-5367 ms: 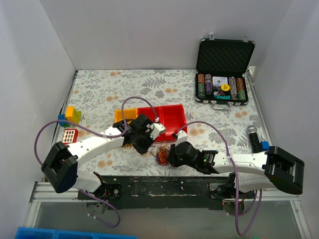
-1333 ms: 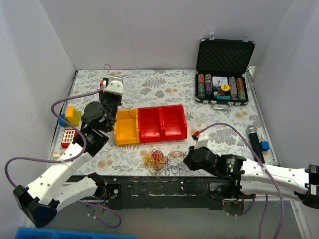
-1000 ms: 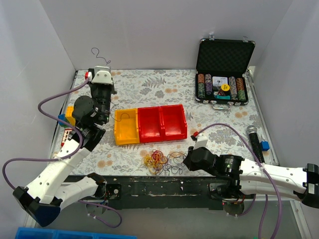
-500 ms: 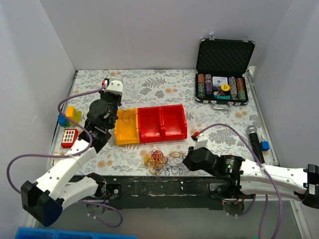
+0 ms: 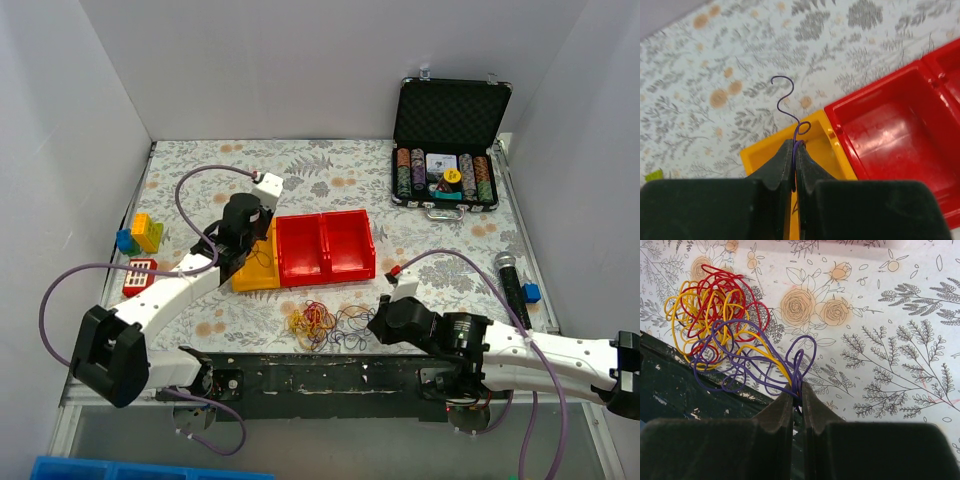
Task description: Untangle the cables
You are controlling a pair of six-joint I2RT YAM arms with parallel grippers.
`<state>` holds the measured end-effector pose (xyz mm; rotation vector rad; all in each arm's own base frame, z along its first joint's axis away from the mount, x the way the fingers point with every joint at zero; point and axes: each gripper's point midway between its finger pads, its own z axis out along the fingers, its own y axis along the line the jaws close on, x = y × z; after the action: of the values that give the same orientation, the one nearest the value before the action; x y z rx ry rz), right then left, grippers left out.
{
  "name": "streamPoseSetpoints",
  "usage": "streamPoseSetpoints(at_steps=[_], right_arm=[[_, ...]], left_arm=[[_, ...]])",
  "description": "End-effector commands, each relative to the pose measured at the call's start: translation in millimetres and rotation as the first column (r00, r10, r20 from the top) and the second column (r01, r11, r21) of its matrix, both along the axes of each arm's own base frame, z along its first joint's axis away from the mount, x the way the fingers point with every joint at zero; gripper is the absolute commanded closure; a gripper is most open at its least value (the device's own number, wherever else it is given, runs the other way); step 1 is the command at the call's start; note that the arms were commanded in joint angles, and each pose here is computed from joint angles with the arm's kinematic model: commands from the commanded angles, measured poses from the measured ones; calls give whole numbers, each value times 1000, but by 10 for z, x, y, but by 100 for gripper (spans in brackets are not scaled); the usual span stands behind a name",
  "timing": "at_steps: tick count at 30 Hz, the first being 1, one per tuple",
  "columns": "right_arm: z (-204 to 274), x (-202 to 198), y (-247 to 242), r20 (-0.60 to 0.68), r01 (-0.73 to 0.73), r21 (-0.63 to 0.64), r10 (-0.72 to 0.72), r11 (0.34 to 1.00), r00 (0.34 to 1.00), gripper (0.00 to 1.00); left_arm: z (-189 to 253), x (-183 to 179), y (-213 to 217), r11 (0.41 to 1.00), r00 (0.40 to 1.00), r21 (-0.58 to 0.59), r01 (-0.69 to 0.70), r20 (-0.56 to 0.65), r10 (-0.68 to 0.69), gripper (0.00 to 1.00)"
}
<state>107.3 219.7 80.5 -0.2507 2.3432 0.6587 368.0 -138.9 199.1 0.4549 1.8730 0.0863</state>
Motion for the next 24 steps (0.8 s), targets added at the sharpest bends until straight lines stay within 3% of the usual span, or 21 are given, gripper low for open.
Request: streamPoseSetpoints(at_steps=[1,10,18,24], right_arm=[[61,15,29,8,19,47,-19,999,1000,99],[49,15,7,6,26,44,-26,999,1000,99],[24,23,31,9,16,21,-16,1000,1000,99],[8,13,70,1,7,23,-7,1000,1000,99]], left_arm=[[-249,-101,-43,999,992,-40,26,-122,-30,100],[-651,-234,88,1000,982,6,4,-191,-2,100],[-241,-540,7,984,985,-67,164,-36,-167,100],[-561,-701,118,990,980,-40,135,-142,-140,100]])
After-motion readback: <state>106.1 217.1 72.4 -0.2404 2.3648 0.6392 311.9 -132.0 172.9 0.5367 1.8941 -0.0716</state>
